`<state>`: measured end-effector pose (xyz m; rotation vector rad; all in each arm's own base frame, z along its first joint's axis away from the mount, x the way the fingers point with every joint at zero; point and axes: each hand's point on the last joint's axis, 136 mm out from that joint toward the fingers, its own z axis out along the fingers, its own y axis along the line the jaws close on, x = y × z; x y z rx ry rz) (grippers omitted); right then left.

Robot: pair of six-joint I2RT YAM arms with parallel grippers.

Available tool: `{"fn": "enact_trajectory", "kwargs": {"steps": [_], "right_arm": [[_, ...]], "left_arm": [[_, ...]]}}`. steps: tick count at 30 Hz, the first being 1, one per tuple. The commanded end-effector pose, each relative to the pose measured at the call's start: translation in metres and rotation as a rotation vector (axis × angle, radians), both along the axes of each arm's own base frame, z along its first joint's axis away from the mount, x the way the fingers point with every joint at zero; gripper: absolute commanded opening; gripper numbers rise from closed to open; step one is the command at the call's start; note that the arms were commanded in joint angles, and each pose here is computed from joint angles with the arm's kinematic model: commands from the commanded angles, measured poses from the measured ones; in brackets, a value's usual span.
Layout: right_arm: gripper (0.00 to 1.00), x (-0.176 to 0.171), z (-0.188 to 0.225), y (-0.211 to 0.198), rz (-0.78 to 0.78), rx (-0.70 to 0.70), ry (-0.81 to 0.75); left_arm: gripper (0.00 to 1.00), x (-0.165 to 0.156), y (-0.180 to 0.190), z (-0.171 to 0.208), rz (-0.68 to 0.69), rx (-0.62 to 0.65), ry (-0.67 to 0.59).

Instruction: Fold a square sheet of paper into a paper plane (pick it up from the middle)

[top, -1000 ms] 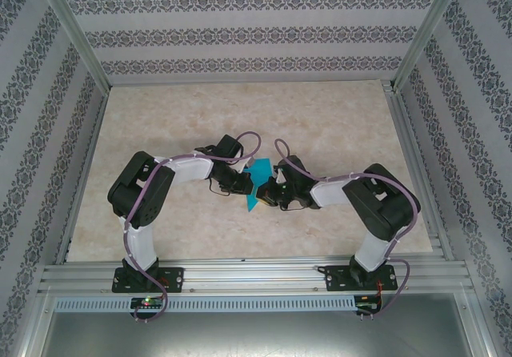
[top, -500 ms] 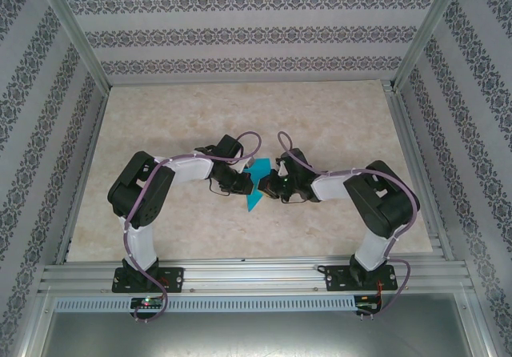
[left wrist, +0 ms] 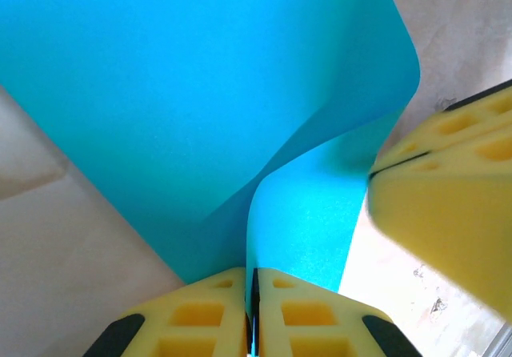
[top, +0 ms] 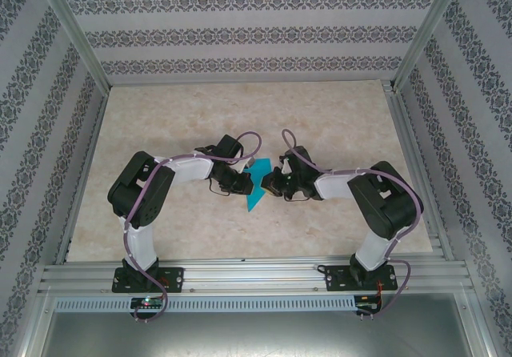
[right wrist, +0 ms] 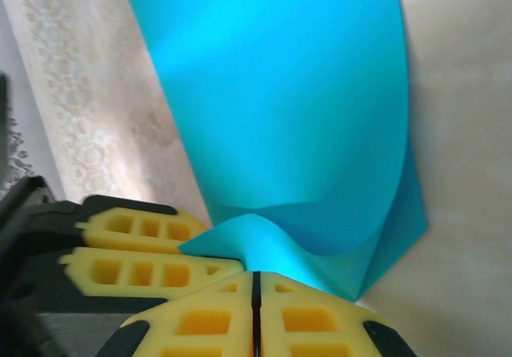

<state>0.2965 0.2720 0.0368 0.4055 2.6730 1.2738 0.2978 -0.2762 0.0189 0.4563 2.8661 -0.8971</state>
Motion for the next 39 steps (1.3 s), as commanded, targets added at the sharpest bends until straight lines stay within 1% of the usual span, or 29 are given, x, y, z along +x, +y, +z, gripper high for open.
{"fn": "enact_trajectory", "kwargs": {"steps": [1,4,8,13,15,22,26,32,36,39], "right_arm": [[0.09,0.009,0.013,0.004,0.022,0.014,-0.041],[0.09,0.012,0.004,0.005,0.021,0.007,-0.024],[0.09,0.013,-0.017,-0.006,-0.004,-0.045,0.004],[0.09,0.005,-0.043,-0.021,-0.005,-0.134,0.048],[0.09,0.004,-0.043,-0.021,-0.003,-0.129,0.05],[0.11,0.021,0.002,-0.017,0.009,-0.046,-0.032],[0.11,0.029,0.012,-0.018,0.014,-0.011,-0.049],[0.1,0.032,-0.001,-0.018,0.011,-0.016,-0.022],[0.1,0.026,-0.03,-0.032,-0.016,-0.112,0.03],[0.1,0.021,-0.043,-0.037,-0.024,-0.135,0.052]], "left_arm": [[0.13,-0.013,0.008,-0.016,-0.022,0.056,0.056],[0.13,-0.013,0.008,-0.016,-0.019,0.055,0.057],[0.13,-0.012,0.009,-0.016,-0.018,0.057,0.056],[0.13,-0.015,0.01,-0.017,-0.02,0.062,0.059],[0.13,-0.015,0.01,-0.017,-0.022,0.063,0.06],[0.13,-0.014,0.01,-0.015,-0.022,0.063,0.058],[0.13,-0.013,0.01,-0.014,-0.021,0.062,0.056],[0.13,-0.014,0.01,-0.014,-0.023,0.061,0.059],[0.13,-0.014,0.01,-0.014,-0.022,0.061,0.057],[0.13,-0.014,0.01,-0.014,-0.022,0.062,0.058]]}}
